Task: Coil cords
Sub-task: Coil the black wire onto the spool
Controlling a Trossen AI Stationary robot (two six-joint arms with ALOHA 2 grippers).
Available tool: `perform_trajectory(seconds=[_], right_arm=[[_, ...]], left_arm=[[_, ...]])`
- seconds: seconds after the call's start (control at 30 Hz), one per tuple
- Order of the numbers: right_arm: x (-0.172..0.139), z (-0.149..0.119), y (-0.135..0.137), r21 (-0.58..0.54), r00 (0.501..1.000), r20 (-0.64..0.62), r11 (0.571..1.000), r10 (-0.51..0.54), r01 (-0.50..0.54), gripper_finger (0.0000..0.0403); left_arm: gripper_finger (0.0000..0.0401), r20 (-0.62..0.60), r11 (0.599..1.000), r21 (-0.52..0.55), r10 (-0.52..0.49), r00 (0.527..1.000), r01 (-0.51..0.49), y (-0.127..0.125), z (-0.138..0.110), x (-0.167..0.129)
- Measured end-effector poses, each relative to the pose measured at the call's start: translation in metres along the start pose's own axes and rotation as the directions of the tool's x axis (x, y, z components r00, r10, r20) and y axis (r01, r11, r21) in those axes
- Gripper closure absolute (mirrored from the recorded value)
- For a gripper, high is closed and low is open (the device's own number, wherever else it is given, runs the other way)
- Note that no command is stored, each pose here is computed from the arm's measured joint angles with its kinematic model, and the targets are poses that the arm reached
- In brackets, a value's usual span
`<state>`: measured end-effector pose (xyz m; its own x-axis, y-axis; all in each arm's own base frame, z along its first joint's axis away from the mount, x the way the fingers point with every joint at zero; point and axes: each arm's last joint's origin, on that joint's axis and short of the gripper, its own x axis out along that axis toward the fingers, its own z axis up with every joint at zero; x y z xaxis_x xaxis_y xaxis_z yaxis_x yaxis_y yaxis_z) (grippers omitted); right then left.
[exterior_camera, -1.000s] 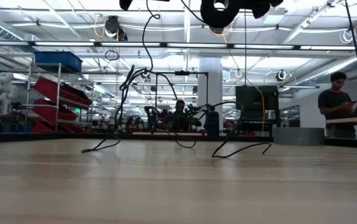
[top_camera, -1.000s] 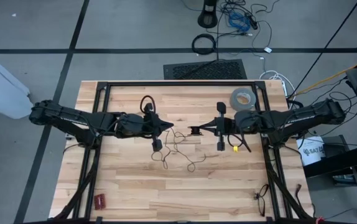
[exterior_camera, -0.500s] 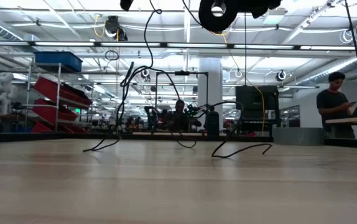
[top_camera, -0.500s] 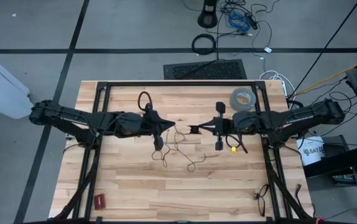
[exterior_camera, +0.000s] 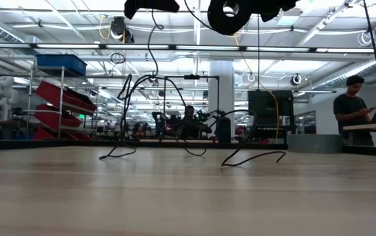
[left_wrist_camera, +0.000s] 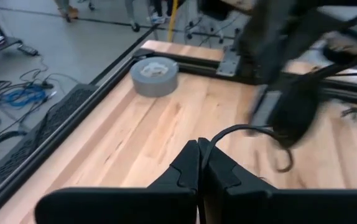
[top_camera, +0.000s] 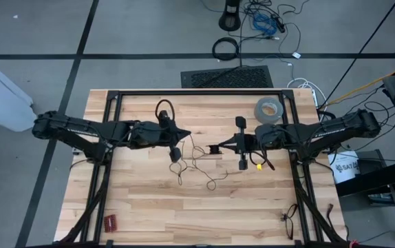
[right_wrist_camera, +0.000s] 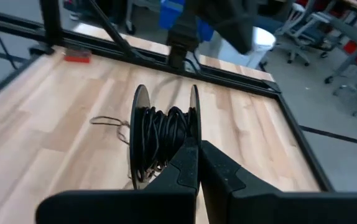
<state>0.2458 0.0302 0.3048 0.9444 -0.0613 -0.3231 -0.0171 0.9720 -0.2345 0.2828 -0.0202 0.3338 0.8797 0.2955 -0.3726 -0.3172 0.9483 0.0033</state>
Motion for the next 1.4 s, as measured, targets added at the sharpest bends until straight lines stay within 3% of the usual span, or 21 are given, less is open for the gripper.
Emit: perform_trajectory(seconds=[0.33, 0.67, 1.03, 1.4], right_arm=[[0.013, -0.008, 0.004, 0.03, 0.998, -0.054, 1.0, 0.01, -0.008, 0.0403], [0.026, -0.012, 0.001, 0.008, 0.976, -0.083, 0.979, -0.204, 0.205, 0.0403], [0.039, -0.007, 0.0, 0.007, 0.94, -0.012, 0.94, -0.34, 0.341, 0.0403], [0.04, -0.002, -0.004, 0.045, 0.892, 0.019, 0.892, -0.452, 0.45, 0.0403]], left_arm=[[0.0397, 0.039, 1.0, -0.018, 0.024, 0.999, -0.023, 0.007, 0.007, 0.0], [0.0397, 0.142, 0.998, -0.05, -0.038, 0.989, 0.045, -0.005, 0.02, -0.005], [0.0397, 0.305, 0.99, -0.092, -0.071, 0.95, 0.103, -0.017, 0.032, 0.003], [0.0397, 0.358, 0.984, -0.102, -0.097, 0.929, 0.143, -0.035, 0.026, 0.028]])
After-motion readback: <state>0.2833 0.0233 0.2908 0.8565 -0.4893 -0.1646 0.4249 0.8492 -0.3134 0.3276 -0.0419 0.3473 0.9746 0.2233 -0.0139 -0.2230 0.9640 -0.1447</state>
